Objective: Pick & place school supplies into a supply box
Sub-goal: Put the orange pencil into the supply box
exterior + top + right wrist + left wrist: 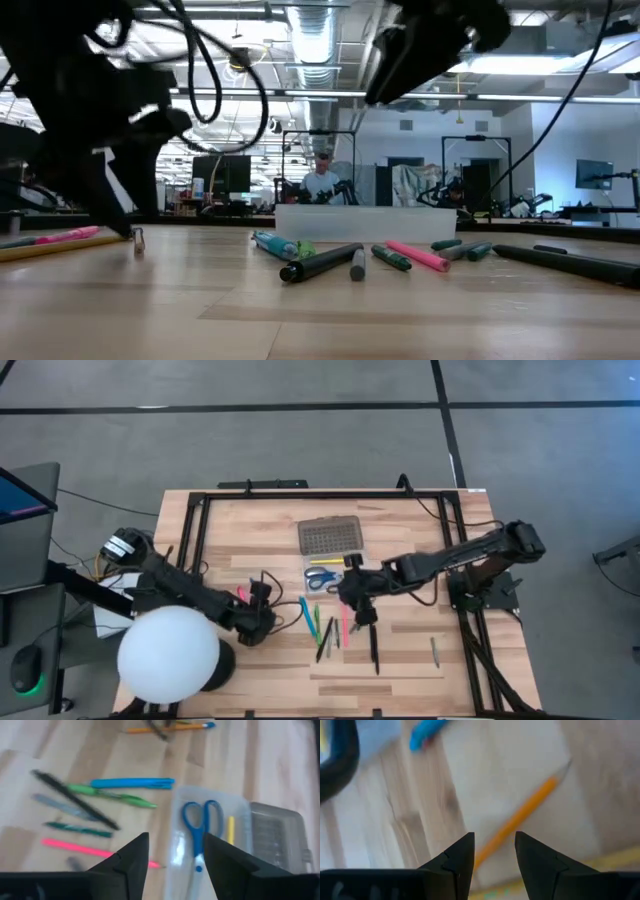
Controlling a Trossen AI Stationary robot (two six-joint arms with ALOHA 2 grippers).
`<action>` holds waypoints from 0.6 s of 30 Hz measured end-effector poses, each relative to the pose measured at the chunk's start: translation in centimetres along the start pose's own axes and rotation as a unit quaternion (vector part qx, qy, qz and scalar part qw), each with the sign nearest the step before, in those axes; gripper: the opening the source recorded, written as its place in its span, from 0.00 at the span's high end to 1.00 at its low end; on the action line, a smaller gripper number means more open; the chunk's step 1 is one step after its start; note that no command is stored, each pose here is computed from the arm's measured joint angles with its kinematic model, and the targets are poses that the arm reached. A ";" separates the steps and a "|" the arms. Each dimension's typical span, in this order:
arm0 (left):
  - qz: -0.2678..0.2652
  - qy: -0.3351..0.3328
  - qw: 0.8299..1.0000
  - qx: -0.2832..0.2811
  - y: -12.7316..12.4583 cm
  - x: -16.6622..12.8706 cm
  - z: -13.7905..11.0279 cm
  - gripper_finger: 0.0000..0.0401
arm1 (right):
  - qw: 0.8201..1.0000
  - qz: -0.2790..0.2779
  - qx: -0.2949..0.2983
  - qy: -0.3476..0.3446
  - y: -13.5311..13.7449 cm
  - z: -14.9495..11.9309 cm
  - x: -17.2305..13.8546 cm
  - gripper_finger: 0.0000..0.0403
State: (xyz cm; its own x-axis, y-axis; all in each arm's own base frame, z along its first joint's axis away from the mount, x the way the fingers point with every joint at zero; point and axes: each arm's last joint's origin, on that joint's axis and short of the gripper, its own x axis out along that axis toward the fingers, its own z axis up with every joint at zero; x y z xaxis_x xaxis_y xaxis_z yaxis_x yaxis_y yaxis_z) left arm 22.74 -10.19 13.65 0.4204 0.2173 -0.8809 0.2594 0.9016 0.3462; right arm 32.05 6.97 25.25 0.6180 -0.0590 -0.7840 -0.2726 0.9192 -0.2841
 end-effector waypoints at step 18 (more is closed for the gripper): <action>-0.119 0.065 0.991 -0.014 5.9 2.1 -1.4 0.66 | 1.000 0.021 -0.009 0.002 6.8 -0.2 -1.6 0.70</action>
State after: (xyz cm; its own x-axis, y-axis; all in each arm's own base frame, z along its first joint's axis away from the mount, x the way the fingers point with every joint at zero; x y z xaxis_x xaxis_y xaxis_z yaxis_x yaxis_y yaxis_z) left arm 23.90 -3.85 13.40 0.2333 0.0414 -0.9715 0.3125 0.9429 0.1153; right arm 29.05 13.22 24.42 0.6028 -0.0227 -0.7976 -0.3105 0.9141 -0.2606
